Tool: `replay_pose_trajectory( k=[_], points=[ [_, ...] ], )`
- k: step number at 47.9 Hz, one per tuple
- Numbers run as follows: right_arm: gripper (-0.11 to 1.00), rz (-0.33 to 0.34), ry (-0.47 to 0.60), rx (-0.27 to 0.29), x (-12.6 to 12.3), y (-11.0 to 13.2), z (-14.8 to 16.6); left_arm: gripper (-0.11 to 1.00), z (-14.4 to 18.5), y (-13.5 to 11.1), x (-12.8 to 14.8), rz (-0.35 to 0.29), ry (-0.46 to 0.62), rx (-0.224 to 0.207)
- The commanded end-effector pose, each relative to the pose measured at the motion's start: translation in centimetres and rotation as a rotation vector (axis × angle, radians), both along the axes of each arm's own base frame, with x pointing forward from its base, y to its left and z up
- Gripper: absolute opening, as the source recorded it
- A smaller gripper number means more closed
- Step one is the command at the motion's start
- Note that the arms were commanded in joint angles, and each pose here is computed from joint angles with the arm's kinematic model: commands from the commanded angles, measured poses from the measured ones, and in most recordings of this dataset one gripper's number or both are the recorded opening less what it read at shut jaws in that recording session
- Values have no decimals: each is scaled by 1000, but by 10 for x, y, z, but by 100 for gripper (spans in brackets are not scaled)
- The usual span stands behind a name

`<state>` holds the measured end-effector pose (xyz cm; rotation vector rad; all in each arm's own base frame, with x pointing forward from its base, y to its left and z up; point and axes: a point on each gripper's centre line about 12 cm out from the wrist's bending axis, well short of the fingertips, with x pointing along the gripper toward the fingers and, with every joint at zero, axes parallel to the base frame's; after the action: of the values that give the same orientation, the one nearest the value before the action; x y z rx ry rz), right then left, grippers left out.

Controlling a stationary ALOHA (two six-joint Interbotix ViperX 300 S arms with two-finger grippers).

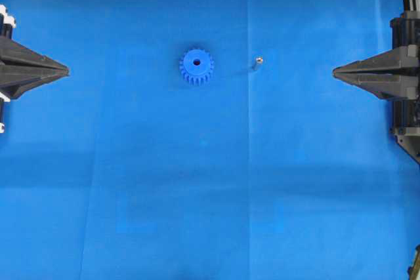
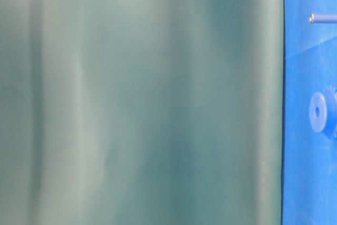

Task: Insert the shaft placed at a random location into the center hole of the small gear at another random location.
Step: 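Move the right gripper left toward the upright silver shaft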

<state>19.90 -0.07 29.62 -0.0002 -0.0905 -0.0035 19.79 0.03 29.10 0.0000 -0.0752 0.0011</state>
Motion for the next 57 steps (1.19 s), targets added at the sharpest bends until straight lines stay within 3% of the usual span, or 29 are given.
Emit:
replay_pose_trajectory(
  k=[1, 11, 31, 37, 49, 57],
  points=[
    [0, 1, -8, -6, 2, 0, 5, 0, 6, -1, 0, -6, -20, 1],
    [-6, -8, 43, -7, 6, -2, -1, 0, 10, -1, -4, -5, -38, 5],
    [-3, -157, 147, 32, 27, -35, -38, 0, 8, 1, -6, 5, -31, 5],
    [13, -191, 188, 57, 40, -45, -57, 0, 6, 1, -7, 8, -26, 5],
    [83, -243, 286, 100, 63, -58, -105, 0, 4, 2, -7, 9, -21, 0],
    [74, -307, 317, 139, 73, -70, -132, 0, 3, 3, -7, 16, -17, 0]
  ],
)
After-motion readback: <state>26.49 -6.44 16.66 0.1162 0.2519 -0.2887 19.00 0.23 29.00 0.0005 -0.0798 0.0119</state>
